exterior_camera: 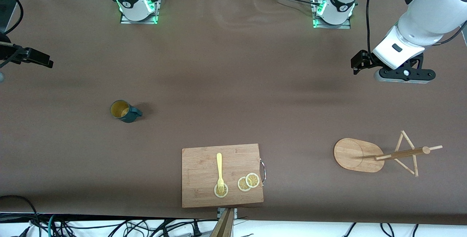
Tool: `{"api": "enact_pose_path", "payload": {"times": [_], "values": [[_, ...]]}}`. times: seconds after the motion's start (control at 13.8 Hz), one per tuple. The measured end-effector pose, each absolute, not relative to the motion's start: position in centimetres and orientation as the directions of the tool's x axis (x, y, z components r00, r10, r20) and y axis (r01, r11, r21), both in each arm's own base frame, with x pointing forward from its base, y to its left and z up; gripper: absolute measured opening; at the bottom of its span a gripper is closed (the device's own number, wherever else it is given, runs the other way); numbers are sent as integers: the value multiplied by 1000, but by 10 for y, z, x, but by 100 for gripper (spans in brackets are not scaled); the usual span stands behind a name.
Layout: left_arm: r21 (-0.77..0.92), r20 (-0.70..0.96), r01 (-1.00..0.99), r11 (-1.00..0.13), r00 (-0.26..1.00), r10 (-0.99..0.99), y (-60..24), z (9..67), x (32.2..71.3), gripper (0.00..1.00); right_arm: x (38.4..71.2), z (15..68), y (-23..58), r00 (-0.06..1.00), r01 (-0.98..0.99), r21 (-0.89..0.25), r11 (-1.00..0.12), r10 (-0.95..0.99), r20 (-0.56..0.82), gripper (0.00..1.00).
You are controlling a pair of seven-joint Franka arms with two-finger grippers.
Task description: Pass cup and hang on rack
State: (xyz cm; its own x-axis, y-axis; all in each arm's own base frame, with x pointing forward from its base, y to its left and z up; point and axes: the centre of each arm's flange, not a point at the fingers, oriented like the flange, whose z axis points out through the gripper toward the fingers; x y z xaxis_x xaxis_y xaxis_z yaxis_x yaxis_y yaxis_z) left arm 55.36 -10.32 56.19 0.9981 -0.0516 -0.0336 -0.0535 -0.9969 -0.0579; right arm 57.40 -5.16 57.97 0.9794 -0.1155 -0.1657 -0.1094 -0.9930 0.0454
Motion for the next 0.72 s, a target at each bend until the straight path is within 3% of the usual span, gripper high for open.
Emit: {"api": "enact_pose_path", "payload": {"times": [0.43, 0.72], "values": [[-57, -28, -44, -997, 999, -42, -98, 565, 555, 100, 588, 536, -57, 962, -115, 55, -992, -125, -243, 100], [-57, -28, -44, -997, 999, -42, -98, 565, 555, 100, 600, 478, -55, 941, -108, 57, -992, -121, -315, 100]]}}
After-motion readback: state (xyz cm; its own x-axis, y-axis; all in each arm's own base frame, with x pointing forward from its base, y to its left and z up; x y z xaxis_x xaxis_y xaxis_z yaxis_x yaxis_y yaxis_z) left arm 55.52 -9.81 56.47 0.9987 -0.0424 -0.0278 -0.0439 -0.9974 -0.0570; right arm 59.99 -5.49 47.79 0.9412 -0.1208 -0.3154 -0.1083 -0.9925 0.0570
